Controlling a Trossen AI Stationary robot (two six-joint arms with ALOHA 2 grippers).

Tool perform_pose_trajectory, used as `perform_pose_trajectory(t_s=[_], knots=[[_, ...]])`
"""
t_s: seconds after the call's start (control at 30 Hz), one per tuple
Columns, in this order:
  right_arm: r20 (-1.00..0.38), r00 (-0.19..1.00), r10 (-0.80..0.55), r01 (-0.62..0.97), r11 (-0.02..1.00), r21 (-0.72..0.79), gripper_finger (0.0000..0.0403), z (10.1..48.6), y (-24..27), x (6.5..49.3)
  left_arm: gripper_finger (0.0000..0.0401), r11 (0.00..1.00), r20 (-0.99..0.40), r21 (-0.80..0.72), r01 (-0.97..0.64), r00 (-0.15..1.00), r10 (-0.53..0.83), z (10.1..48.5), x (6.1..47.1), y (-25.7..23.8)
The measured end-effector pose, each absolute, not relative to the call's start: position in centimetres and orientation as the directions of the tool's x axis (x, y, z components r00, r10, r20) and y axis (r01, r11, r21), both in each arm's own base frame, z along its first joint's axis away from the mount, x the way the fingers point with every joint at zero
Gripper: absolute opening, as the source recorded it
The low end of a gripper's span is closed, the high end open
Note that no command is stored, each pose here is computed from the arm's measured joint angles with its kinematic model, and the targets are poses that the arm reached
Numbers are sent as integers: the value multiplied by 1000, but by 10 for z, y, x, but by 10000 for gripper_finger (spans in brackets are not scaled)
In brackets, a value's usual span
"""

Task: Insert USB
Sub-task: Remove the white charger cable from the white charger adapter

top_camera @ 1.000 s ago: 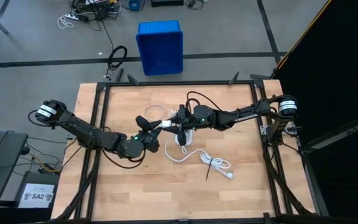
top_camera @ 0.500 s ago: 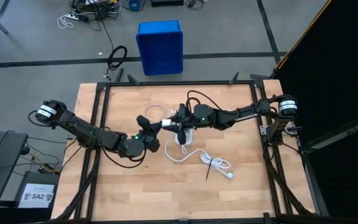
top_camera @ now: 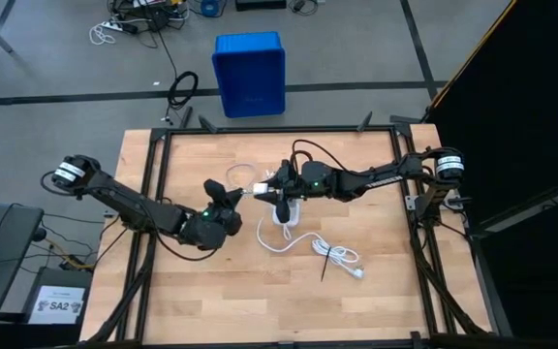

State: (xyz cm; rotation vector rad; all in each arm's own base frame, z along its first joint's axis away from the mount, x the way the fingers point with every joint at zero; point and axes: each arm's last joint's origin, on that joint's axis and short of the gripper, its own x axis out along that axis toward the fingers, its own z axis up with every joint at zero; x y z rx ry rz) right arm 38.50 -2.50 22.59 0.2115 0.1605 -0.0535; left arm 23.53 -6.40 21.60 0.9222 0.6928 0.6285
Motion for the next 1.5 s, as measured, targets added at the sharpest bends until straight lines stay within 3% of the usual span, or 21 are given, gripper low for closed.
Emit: perform_pose_trajectory(t_s=[0.2,0.37,0.47,0.67,0.83,0.97,1.23,1.37,1.5], knots=[[-161,986,-35,68,976,205,109,226,-25,385,1,601,-397,786,-144,628,669,208,229,-57],[-162,986,-35,69,976,206,109,226,-25,385,4,800,-597,596,-76,625,504,196,230,-42],[-165,986,-31,65,976,206,109,226,-23,385,4,847,-641,527,-66,623,447,182,227,-31],[-175,984,-21,57,977,206,109,225,-19,385,4,932,-654,344,-111,684,323,145,211,-2],[-182,983,-21,59,977,206,109,224,-19,385,12,959,-506,216,-186,818,273,139,200,10],[-183,983,-25,63,976,206,109,224,-21,385,57,956,-490,201,-212,823,286,139,198,13],[-191,981,-30,70,976,208,109,223,-23,385,205,955,-501,226,-192,818,284,140,199,14],[-199,979,-30,74,974,213,109,223,-23,384,254,925,-389,309,-221,858,335,150,204,14],[-210,978,-12,65,967,247,109,222,-23,384,270,875,-232,413,-252,900,368,166,209,11]])
